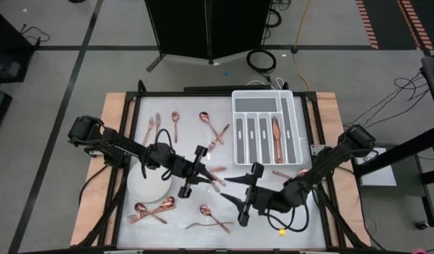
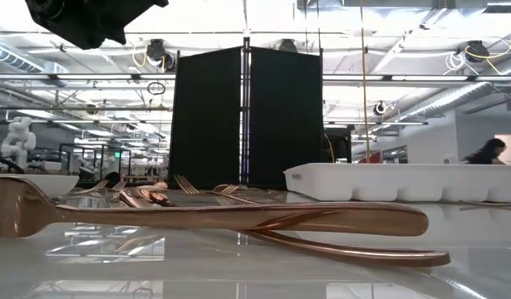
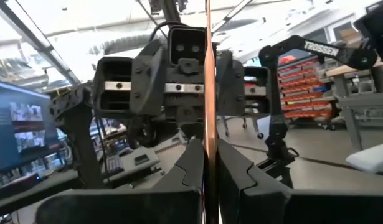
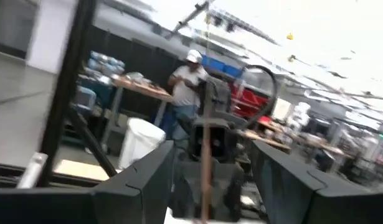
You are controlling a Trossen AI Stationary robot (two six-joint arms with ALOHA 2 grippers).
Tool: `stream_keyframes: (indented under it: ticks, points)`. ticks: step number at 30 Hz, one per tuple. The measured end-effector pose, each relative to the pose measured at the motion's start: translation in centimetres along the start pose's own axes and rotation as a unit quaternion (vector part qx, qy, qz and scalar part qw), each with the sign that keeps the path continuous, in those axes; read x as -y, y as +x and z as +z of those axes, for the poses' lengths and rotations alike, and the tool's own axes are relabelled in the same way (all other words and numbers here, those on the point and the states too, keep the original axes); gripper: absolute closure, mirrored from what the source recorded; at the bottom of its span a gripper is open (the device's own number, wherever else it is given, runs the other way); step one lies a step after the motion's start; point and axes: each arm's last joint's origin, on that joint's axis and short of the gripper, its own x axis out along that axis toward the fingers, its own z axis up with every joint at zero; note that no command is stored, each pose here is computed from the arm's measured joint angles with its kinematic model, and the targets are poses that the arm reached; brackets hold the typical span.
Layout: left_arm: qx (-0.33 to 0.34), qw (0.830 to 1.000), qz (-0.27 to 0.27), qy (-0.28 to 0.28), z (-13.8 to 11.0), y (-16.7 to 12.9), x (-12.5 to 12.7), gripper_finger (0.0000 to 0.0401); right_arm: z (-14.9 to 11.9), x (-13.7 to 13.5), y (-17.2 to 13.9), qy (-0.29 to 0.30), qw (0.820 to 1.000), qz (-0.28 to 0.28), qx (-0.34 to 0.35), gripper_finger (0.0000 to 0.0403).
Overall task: Sort silverware
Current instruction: Put the bronze knife into the silverware tray
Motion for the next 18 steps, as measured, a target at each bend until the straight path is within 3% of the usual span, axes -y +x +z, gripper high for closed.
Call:
stream_keyframes:
  ticks: [6,9,18]
  points:
    - [0.004,1.0,-0.007,0.013,0.0,0.5,0.4,0.0381,-0.2,-0.1,0.4,-0.002,0.999,-0.015,0.039,0.0202]
    - [-0.003,1.0,-0.012,0.007,-0.3,1.6,0.4,0.0382,-0.7,-0.2,0.8,-0.005,0.998,0.004,0.056,0.0202]
    - [-0.035,0.999,-0.015,0.001,-1.3,2.6,0.0,0.0383,-0.9,-0.7,0.6,-0.009,0.998,0.007,0.055,0.0218]
